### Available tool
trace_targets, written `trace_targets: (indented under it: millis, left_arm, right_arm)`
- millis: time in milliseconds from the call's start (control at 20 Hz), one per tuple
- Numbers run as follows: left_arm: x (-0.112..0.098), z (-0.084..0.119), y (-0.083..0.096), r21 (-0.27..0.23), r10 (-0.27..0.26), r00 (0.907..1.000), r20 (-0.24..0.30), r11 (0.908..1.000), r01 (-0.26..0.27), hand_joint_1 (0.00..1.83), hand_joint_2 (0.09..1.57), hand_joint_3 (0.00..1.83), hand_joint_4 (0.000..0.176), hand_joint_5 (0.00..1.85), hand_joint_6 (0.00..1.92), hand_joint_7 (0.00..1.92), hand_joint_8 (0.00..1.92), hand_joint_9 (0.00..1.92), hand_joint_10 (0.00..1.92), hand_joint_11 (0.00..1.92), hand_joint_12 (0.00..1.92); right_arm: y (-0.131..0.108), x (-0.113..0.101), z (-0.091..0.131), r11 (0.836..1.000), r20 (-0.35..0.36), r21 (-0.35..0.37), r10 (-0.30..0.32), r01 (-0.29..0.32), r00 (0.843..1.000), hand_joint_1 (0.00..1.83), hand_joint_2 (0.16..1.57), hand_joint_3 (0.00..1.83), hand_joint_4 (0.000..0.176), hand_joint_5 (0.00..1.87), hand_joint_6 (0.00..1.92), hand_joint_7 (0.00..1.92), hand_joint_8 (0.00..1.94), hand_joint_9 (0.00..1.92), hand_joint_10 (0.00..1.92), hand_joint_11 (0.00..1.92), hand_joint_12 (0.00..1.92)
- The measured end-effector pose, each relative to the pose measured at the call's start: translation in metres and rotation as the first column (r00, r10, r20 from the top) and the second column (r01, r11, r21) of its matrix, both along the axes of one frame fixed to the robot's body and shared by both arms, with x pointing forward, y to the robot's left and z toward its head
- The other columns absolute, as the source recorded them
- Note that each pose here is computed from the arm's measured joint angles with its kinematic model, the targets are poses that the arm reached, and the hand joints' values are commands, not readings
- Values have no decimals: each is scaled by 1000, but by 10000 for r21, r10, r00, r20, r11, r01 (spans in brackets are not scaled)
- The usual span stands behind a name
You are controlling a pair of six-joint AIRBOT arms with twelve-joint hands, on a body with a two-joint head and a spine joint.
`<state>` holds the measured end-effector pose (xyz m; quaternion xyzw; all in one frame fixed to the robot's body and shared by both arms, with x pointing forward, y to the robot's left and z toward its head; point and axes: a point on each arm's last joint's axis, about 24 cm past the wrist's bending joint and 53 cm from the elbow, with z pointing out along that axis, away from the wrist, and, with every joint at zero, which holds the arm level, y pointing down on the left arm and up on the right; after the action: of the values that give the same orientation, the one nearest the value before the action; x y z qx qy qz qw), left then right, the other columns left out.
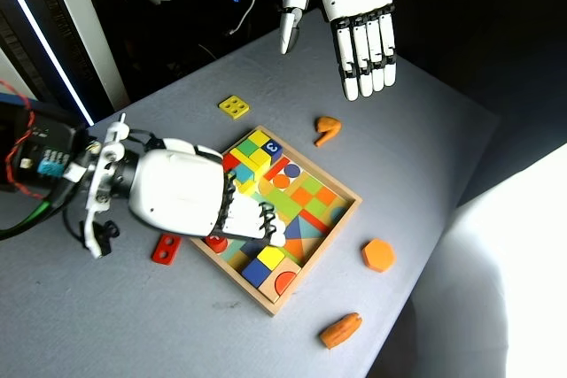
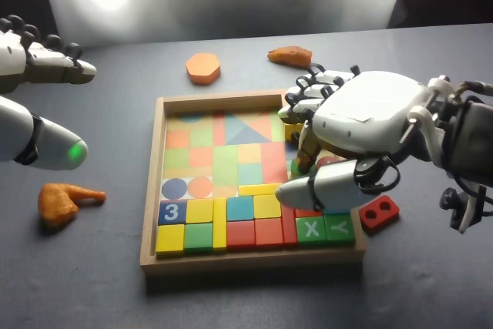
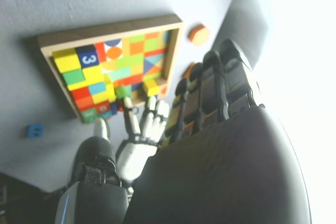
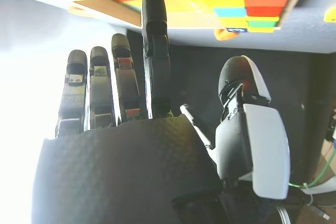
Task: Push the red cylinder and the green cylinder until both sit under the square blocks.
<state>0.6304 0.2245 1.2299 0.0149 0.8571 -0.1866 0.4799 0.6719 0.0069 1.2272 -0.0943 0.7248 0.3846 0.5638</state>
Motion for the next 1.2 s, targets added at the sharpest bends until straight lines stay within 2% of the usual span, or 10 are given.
trace_targets:
  millis: [100, 150, 200, 300, 350, 600, 750, 900, 1100, 1200]
  left_arm:
    - [0, 0, 0, -26, -7, 10000, -7, 10000, 7, 0, 1195, 2, 14, 16, 2, 75, 1, 75, 1, 0, 228]
    - [0, 0, 0, -21, -6, 10000, -8, 10000, 6, 0, 1195, 1, 17, 16, 2, 81, 2, 61, 5, 0, 168]
    - [0, 0, 0, -3, -1, 10000, -2, 10000, 1, 0, 1198, 2, 18, 22, 3, 79, 0, 51, 2, 0, 176]
    - [0, 0, 0, -15, -4, 10000, -4, 10000, 4, 0, 1211, 4, 15, 58, 11, 117, 7, 77, 9, 0, 300]
    - [0, 0, 0, -20, -6, 10000, -3, 10000, 6, 0, 1223, 5, 12, 50, 3, 90, 5, 47, 4, 0, 198]
    - [0, 0, 0, -15, -4, 10000, -4, 10000, 4, 0, 1242, 6, 10, 52, 1, 84, 1, 52, 4, 0, 187]
    - [0, 0, 0, -15, -4, 10000, -4, 10000, 4, 0, 1235, 0, 17, 27, 0, 59, 0, 32, 1, 0, 137]
    - [0, 0, 0, -16, -5, 10000, -1, 10000, 5, 0, 1212, 0, 26, 44, 4, 90, 5, 79, 8, 0, 283]
    - [0, 0, 0, -15, -4, 10000, -4, 10000, 4, 0, 1208, 0, 26, 41, 1, 85, 1, 76, 3, 0, 278]
    - [0, 0, -1, -19, -9, 10000, -2, 10000, 9, 0, 1204, 0, 24, 44, 2, 85, 0, 78, 3, 0, 289]
  right_arm:
    - [0, -1, 0, 10000, 46, -26, -3, 3, 10000, 2, 1152, 2, 0, 968, 5, 238, 0, 68, 2, 0, 106]
    - [-2, -1, 0, 10000, 49, -26, -27, 27, 10000, 42, 1153, 2, 2, 968, 5, 242, 2, 69, 2, 0, 106]
    - [-4, -1, 0, 10000, 30, -27, -45, 45, 10000, 37, 1156, 3, 0, 951, 3, 212, 3, 44, 3, 0, 20]
    - [-4, -4, 0, 10000, -11, -56, 39, -39, 10000, 45, 1151, 0, 0, 950, 4, 199, 0, 35, 1, 0, 0]
    - [-5, -6, 0, 10000, -30, -67, 60, -60, 10000, 37, 1123, 0, 0, 964, 8, 207, 3, 26, 0, 0, 0]
    - [-4, -6, 3, 9999, -20, -44, 113, -113, 9999, 49, 1136, 0, 0, 945, 0, 198, 0, 23, 0, 0, 0]
    - [-2, -7, 6, 9998, 32, -76, 194, -194, 9998, 0, 1153, 6, 0, 942, 3, 163, 2, 0, 0, 0, 0]
    - [-2, -7, 9, 9997, 37, -21, 233, -233, 9997, 0, 1171, 11, 0, 926, 0, 164, 1, 0, 0, 0, 0]
    - [0, -7, 21, 9996, 186, 129, 258, -260, 9995, 0, 1163, 6, 0, 914, 0, 145, 0, 0, 0, 0, 0]
    - [-2, -5, 35, 9990, 331, 372, 216, -228, 9992, 0, 1172, 10, 0, 907, 0, 148, 3, 0, 0, 0, 0]
